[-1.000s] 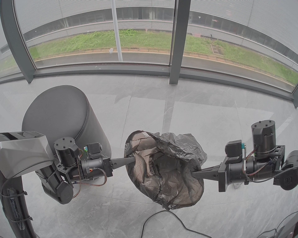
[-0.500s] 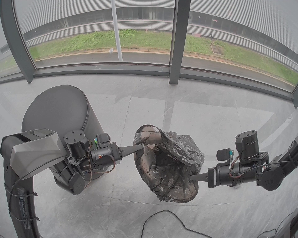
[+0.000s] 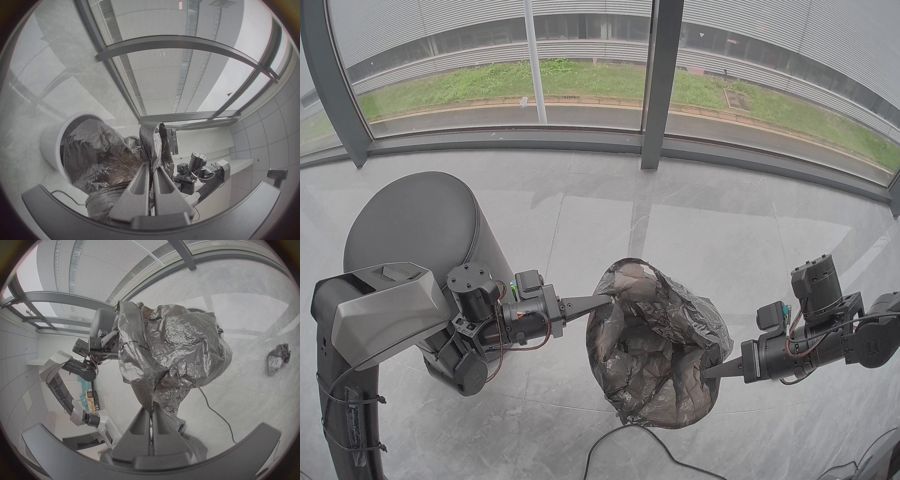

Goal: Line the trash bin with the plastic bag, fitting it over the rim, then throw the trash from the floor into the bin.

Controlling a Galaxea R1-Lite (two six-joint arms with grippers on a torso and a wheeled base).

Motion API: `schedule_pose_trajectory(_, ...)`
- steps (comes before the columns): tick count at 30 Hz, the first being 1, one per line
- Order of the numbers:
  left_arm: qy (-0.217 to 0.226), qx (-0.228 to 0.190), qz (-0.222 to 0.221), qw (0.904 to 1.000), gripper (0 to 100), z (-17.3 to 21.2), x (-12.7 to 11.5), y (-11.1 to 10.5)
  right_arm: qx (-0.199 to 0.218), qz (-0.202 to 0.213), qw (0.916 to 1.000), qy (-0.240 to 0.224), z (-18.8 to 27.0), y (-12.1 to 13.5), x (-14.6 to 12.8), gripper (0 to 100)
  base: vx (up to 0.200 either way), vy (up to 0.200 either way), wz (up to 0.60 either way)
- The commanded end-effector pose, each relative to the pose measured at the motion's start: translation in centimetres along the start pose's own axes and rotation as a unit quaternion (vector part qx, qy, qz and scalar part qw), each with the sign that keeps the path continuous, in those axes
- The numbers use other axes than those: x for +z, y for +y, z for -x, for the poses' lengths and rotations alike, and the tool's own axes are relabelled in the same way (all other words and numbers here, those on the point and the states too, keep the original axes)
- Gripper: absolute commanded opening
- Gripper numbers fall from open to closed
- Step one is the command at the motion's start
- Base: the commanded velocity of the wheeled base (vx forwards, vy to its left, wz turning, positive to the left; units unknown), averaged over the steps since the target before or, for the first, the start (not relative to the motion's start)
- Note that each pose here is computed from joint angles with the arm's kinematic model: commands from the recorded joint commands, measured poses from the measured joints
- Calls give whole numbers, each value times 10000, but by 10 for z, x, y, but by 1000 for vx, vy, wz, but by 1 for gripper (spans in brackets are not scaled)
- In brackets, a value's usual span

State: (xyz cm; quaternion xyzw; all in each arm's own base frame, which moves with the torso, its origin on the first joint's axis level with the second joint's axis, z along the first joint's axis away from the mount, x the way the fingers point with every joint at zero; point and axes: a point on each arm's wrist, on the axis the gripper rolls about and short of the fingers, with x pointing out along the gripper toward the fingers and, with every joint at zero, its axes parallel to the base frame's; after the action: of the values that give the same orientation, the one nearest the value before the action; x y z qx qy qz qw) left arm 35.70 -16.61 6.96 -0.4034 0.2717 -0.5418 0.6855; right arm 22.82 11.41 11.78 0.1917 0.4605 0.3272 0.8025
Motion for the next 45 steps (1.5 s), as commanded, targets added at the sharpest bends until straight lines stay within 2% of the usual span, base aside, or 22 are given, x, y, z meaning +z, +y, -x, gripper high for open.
schedule_pose_trajectory(1,119,266,429,9987,0,9,-17,11,-24,-36,10000,54,-16,-6,12,0,0,0,0)
schedule_pose_trajectory(4,134,349,570,9977,0,12,-20,17,-22,-63,9999,106,-27,-10,20,0,0,0,0)
schedule_pose_trajectory(5,138,394,654,9970,0,12,-22,26,14,-82,9998,168,-40,-13,28,0,0,0,0)
schedule_pose_trajectory(9,55,418,636,9971,0,11,-17,41,28,-82,9998,175,-60,-19,43,0,0,0,0)
schedule_pose_trajectory(12,2,415,605,9973,0,11,-14,44,32,-74,9999,147,-68,-21,50,0,0,0,0)
schedule_pose_trajectory(17,-251,357,484,9979,0,16,8,51,-39,-109,9999,74,-83,-31,64,0,0,0,0)
schedule_pose_trajectory(23,-400,111,138,9990,0,2,32,60,-265,-58,9992,-298,-63,-55,77,0,0,0,0)
schedule_pose_trajectory(24,-414,9,33,9991,0,-5,37,62,-412,154,9979,-467,-50,-68,83,0,0,0,0)
schedule_pose_trajectory(27,-367,-126,-82,9992,0,-17,40,60,-641,445,9949,-647,-35,-87,88,0,0,0,0)
schedule_pose_trajectory(31,-226,-253,-107,9994,0,-33,33,57,-788,681,9920,-718,-27,-99,91,0,0,0,0)
schedule_pose_trajectory(37,-133,-304,-82,9994,0,-40,25,54,-825,1257,9873,-508,-37,-106,86,0,0,0,0)
schedule_pose_trajectory(39,-140,-300,-83,9994,0,-40,25,54,-822,1299,9868,-501,-38,-106,87,0,0,0,0)
schedule_pose_trajectory(41,-223,-209,-59,9995,0,-29,29,54,-716,1632,9834,-355,-54,-102,84,0,0,0,0)
schedule_pose_trajectory(42,-234,-197,-55,9995,0,-28,29,54,-704,1645,9832,-350,-54,-102,84,0,0,0,0)
schedule_pose_trajectory(43,-329,-95,-40,9994,0,-16,33,54,-618,1870,9798,-361,-63,-98,83,0,0,0,0)
schedule_pose_trajectory(45,-402,-16,-35,9992,0,-7,35,54,-512,2051,9767,-374,-76,-93,82,0,0,0,0)
